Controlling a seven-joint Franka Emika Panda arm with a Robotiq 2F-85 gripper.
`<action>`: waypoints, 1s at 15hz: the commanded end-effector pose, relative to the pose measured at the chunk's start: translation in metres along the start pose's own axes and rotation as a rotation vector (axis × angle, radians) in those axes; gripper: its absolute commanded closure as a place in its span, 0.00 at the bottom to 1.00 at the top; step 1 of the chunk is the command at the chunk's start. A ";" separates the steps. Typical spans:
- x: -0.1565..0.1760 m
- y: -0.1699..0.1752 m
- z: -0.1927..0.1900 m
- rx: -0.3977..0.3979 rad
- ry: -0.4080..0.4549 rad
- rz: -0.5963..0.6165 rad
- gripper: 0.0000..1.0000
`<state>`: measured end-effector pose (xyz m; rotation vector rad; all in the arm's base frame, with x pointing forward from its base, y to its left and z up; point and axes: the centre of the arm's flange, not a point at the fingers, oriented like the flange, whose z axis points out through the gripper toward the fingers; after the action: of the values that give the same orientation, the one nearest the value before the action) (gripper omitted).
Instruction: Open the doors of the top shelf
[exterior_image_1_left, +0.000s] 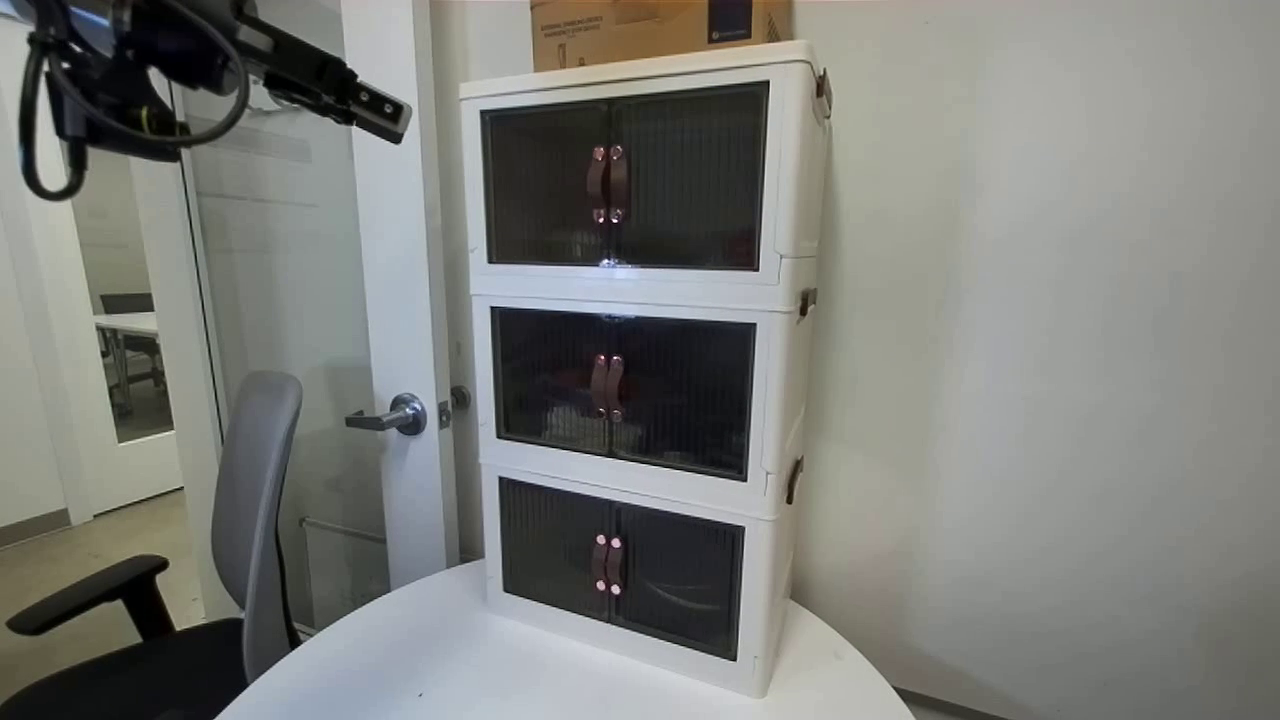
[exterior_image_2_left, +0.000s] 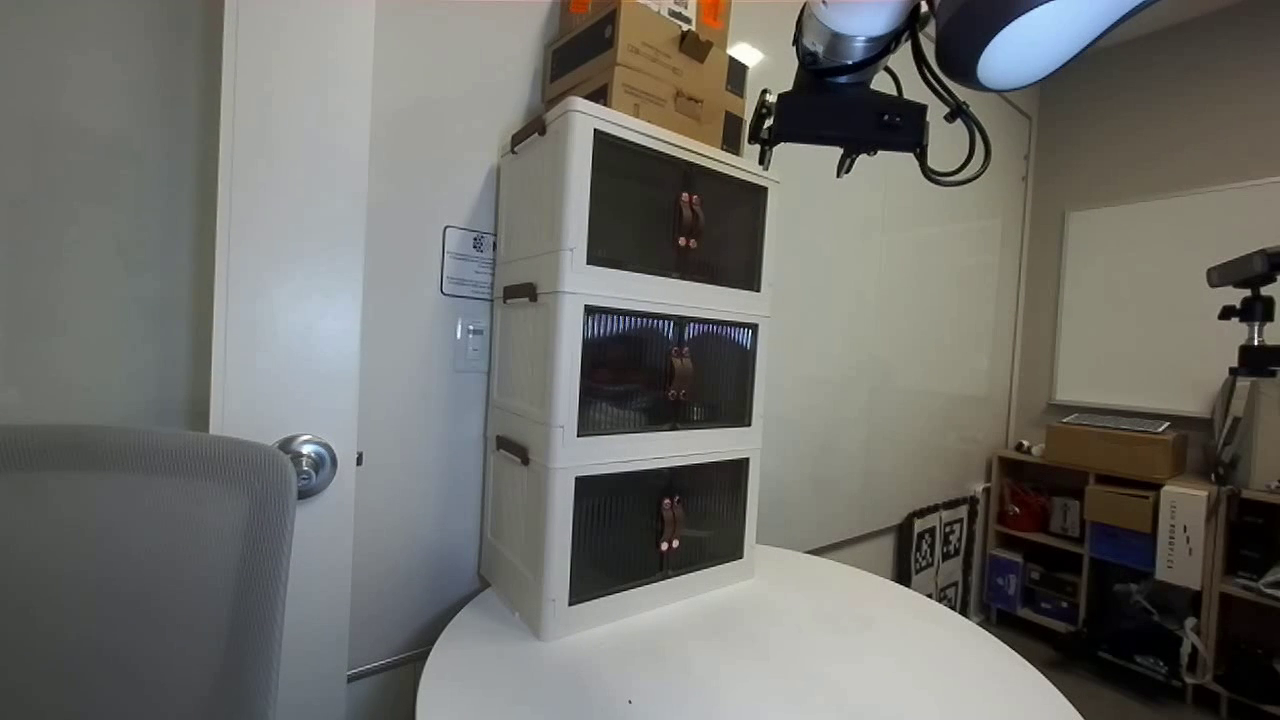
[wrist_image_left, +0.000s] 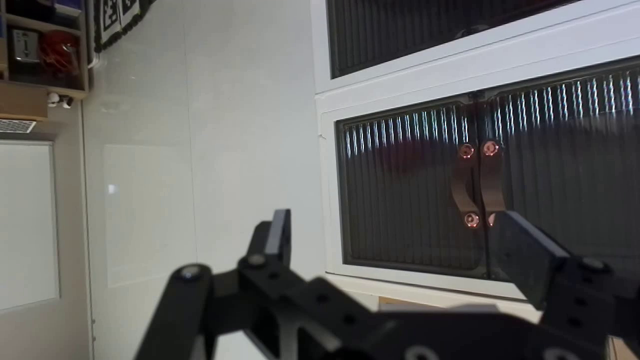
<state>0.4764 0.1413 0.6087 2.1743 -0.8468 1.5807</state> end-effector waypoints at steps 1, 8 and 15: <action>-0.007 -0.005 -0.001 -0.088 0.004 0.011 0.00; -0.071 -0.046 0.020 -0.414 0.252 0.193 0.00; -0.083 -0.100 0.077 -0.484 0.466 0.267 0.00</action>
<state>0.5255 0.1874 0.5130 1.3822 -1.2201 1.6573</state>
